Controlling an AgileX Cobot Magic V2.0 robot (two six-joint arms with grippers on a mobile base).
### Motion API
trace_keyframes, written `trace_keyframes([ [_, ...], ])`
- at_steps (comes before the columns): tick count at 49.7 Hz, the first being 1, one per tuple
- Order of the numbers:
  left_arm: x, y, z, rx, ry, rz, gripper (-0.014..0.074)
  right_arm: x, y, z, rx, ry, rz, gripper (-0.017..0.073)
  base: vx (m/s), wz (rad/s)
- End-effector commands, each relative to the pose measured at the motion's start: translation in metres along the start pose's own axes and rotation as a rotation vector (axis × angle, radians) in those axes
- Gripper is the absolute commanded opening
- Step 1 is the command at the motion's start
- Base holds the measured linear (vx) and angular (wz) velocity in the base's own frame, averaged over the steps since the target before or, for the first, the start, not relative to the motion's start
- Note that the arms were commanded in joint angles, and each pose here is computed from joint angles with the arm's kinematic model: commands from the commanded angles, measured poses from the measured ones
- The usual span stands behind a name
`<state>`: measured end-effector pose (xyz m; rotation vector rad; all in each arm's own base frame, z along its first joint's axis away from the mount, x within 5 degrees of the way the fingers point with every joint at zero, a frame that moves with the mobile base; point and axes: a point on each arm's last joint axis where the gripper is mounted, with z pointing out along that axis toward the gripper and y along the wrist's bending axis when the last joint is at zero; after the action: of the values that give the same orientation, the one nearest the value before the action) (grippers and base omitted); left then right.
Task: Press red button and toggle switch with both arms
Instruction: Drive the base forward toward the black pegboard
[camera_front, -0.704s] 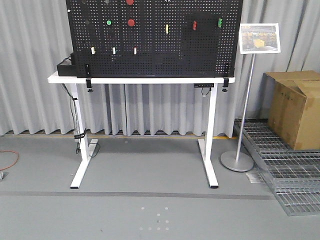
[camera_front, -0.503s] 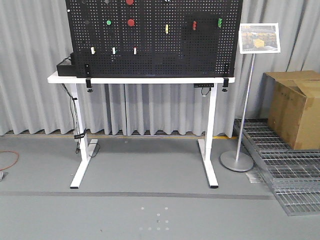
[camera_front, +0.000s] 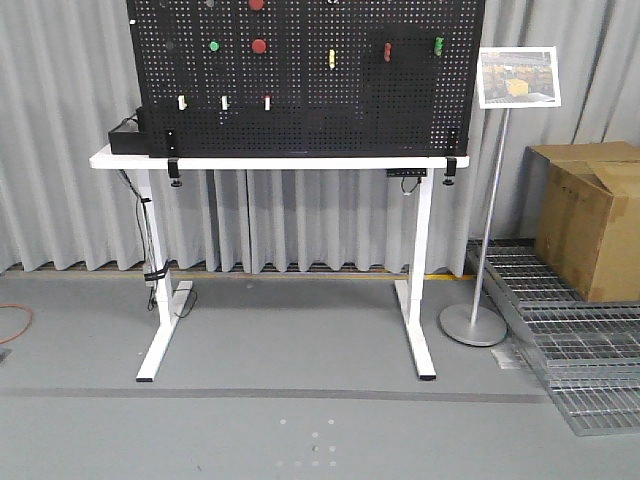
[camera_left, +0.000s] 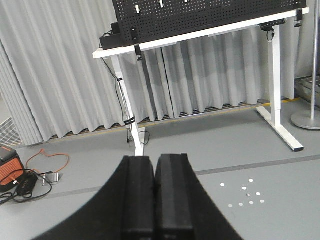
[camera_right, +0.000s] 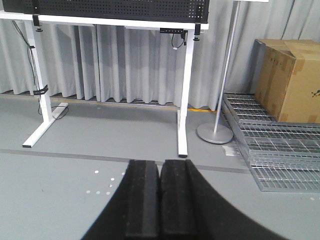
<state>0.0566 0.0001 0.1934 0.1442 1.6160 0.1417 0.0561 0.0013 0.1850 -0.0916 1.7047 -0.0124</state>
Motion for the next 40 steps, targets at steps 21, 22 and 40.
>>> trace_keyframes([
  [21,0.0027,-0.0002,0.0016,-0.012,-0.044,-0.011,0.0001,-0.0040,0.0007,-0.0003,-0.003,-0.081,-0.006,-0.0003,0.20,0.04],
  [22,0.0027,-0.0002,0.0016,-0.012,-0.044,-0.011,0.0001,-0.0040,0.0007,-0.0003,-0.003,-0.081,-0.006,-0.0003,0.26,0.00],
  [40,0.0027,-0.0002,0.0016,-0.012,-0.044,-0.011,0.0001,-0.0042,0.0007,-0.0003,-0.003,-0.083,-0.006,-0.0003,0.35,-0.06],
])
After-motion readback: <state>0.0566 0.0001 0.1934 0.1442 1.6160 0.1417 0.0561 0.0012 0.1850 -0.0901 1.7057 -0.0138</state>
